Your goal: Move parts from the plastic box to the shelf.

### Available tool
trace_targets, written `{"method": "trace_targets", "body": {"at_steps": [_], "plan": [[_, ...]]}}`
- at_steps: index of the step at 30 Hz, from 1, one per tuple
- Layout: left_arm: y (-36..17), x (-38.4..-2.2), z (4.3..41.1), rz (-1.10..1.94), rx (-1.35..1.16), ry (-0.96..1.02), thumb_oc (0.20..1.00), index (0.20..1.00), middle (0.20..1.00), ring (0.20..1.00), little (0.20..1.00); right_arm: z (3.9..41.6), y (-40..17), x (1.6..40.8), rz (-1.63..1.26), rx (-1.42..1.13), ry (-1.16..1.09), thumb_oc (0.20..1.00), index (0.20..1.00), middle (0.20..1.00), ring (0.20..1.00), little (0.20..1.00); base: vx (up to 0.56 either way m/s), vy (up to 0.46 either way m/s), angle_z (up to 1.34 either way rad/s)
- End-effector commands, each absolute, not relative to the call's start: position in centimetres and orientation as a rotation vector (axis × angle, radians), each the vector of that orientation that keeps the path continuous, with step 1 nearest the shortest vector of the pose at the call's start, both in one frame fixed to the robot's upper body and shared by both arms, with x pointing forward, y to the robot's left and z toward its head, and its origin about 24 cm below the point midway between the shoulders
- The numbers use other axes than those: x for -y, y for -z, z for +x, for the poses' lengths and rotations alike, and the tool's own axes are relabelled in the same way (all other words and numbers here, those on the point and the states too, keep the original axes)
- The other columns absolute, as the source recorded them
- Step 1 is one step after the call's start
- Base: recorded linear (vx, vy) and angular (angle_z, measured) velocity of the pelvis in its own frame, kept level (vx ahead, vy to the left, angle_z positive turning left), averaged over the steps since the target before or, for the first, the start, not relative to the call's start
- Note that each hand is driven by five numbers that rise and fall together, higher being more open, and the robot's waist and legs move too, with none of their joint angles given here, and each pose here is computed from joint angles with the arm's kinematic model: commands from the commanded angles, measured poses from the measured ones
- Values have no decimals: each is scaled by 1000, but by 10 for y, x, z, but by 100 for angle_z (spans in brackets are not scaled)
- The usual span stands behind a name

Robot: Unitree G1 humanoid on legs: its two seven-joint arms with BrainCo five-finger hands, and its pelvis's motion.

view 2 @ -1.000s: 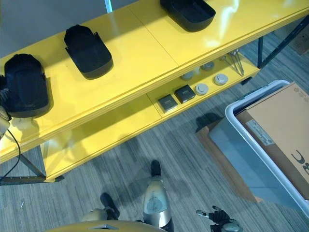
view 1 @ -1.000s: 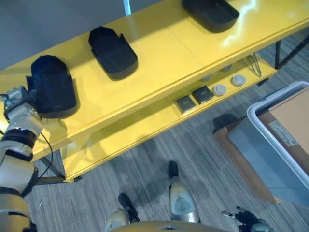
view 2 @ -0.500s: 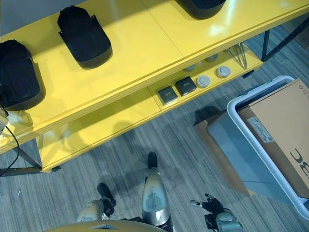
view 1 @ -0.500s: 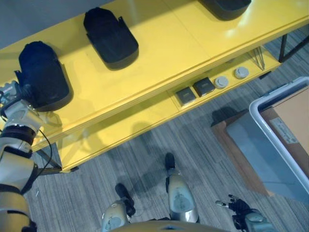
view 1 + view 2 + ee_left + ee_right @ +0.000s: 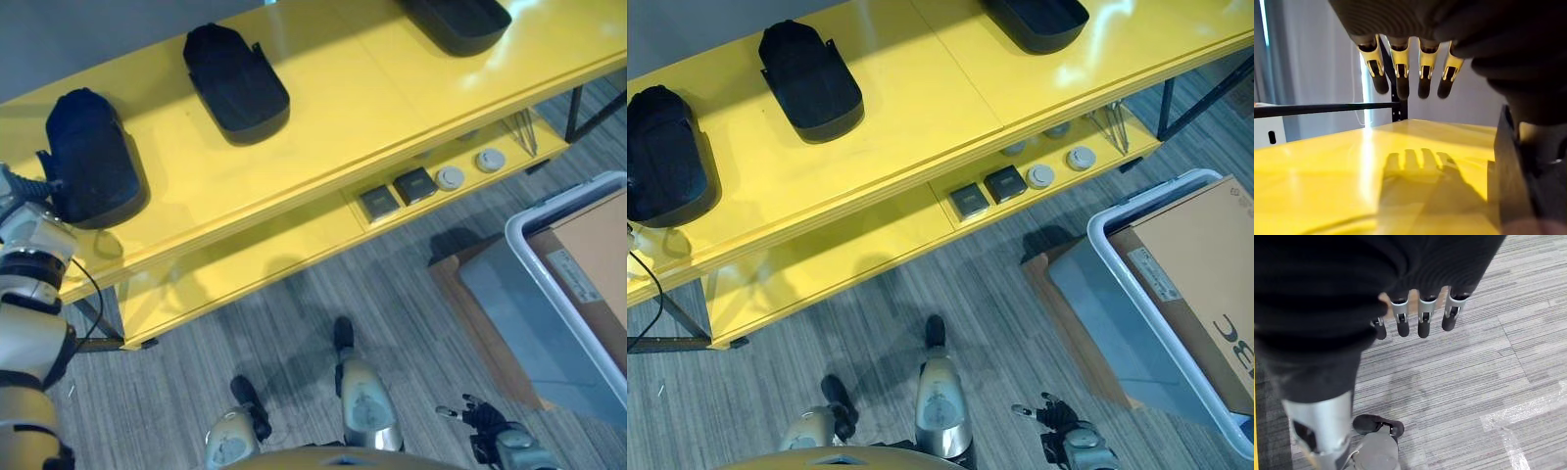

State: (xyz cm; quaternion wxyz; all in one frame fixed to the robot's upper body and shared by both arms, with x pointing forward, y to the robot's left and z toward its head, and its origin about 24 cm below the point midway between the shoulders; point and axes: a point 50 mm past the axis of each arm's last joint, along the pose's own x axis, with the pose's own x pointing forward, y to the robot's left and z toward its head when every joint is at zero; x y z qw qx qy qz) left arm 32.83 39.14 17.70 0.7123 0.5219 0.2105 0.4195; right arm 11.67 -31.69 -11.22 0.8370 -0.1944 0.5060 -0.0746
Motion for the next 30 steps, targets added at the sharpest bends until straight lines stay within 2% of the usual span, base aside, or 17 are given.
{"method": "trace_targets", "body": {"at_steps": [1,5,6,7,8,13,14,15,16,17,18,23,26,30], "plan": [[-226,-410,316,1081,-235,-1137,1000,1000,1000,1000,1000,94,119,316,-416,-1117,156,1000,1000,1000,1000,1000,0,0,0],[-252,-381,327,982,154,-1096,1000,1000,1000,1000,1000,85,124,308,-419,-1133,154,1000,1000,1000,1000,1000,28,-41,8],[-266,-359,327,939,330,-1012,1000,1000,1000,1000,1000,80,126,305,-405,-1144,160,1000,1000,1000,1000,1000,176,-75,15],[-271,-327,312,865,505,-812,1000,1000,1000,1000,1000,71,132,294,-374,-1172,174,1000,1000,1000,1000,1000,227,-107,9],[-264,-308,300,826,569,-698,1000,1000,1000,1000,1000,66,135,287,-357,-1184,173,1000,1000,1000,1000,1000,235,-110,2],[-196,-259,259,664,562,-319,1000,1000,1000,1000,1000,49,141,267,-306,-1211,204,1000,1000,1000,1000,1000,56,-46,32],[-189,-254,255,649,556,-292,1000,1000,1000,1000,1000,48,142,265,-300,-1211,209,1000,1000,1000,1000,1000,-8,-48,17],[-165,-244,248,513,469,-163,1000,1000,1000,1000,1000,43,145,262,-277,-1216,233,1000,1000,1000,1000,1000,-26,-33,10],[-148,-237,243,442,416,-121,1000,1000,1000,1000,1000,42,146,260,-265,-1217,247,1000,1000,1000,1000,1000,-41,-37,14],[-127,-231,238,408,333,-65,718,718,718,718,718,40,146,260,-253,-1216,263,1000,1000,1000,1000,1000,-44,-37,15],[-106,-224,233,386,276,-7,200,200,200,200,200,41,148,258,-245,-1217,267,1000,1000,1000,1000,1000,-35,-31,12],[-104,-206,241,332,330,-9,200,200,200,200,200,42,151,255,-249,-1218,261,1000,1000,1000,1000,1000,-4,5,7],[-123,-203,262,341,425,-124,200,200,200,200,200,42,151,256,-280,-1224,228,1000,1000,1000,1000,1000,20,6,-20],[-107,-218,287,340,314,-292,200,200,200,200,200,42,150,261,-308,-1229,183,1000,1000,1000,1000,1000,16,-21,-20]]}}
